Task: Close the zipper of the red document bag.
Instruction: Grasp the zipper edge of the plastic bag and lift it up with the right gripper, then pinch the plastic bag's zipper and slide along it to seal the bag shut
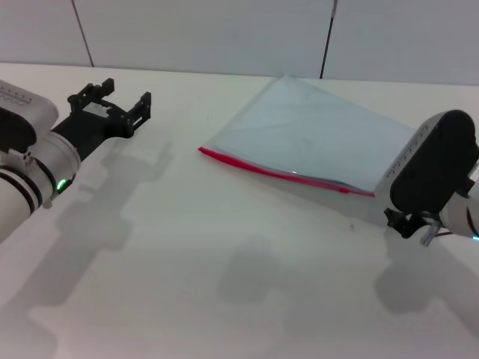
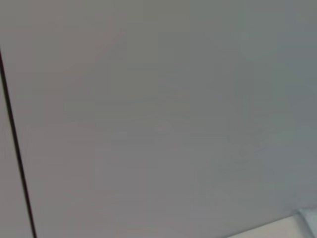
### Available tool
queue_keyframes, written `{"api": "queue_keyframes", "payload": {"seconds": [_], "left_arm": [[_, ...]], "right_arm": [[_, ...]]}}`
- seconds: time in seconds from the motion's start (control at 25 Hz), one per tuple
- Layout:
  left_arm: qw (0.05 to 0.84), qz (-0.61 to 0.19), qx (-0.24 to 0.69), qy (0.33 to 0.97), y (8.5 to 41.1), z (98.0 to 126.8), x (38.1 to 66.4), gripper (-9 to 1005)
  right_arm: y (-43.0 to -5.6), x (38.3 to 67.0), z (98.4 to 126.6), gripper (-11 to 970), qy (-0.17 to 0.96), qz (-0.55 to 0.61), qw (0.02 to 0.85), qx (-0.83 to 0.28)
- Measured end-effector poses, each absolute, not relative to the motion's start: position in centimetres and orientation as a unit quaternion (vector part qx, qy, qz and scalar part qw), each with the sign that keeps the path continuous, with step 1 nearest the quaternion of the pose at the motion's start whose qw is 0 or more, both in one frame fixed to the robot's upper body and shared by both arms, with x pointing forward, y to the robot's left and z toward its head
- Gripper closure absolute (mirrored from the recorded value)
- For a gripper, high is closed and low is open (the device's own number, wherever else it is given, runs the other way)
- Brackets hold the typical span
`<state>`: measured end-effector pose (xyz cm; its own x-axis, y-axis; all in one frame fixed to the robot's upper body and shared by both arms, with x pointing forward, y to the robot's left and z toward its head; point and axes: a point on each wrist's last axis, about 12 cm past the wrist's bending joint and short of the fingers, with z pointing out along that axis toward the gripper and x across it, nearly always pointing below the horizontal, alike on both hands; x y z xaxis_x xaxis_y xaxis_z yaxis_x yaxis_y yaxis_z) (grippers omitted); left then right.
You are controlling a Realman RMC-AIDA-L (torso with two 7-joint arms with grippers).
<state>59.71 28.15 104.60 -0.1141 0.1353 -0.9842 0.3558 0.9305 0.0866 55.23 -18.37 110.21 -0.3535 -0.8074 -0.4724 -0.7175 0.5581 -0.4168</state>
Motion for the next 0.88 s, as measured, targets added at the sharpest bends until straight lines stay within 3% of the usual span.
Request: {"api": "queue_keyframes", "payload": {"seconds": [0.16, 0.48, 0.88], "left_arm": [[0.65, -0.111, 0.196, 0.726, 27.1, 105.1, 59.7, 276], [0.608, -0.215, 0.349, 0.681, 22.4, 107.9, 60.1, 276], [0.527, -0.181, 0.57, 0.603, 17.7, 109.6, 60.2, 277]], "right_arm": [[-18.2, 54.9, 111.1, 763, 0.815, -0.065, 0.344, -0.461], [-18.3, 54.6, 111.6, 815, 0.813, -0.064, 0.352, -0.459], [-18.0, 54.6, 111.9, 902, 0.81, -0.062, 0.356, -0.462]]}}
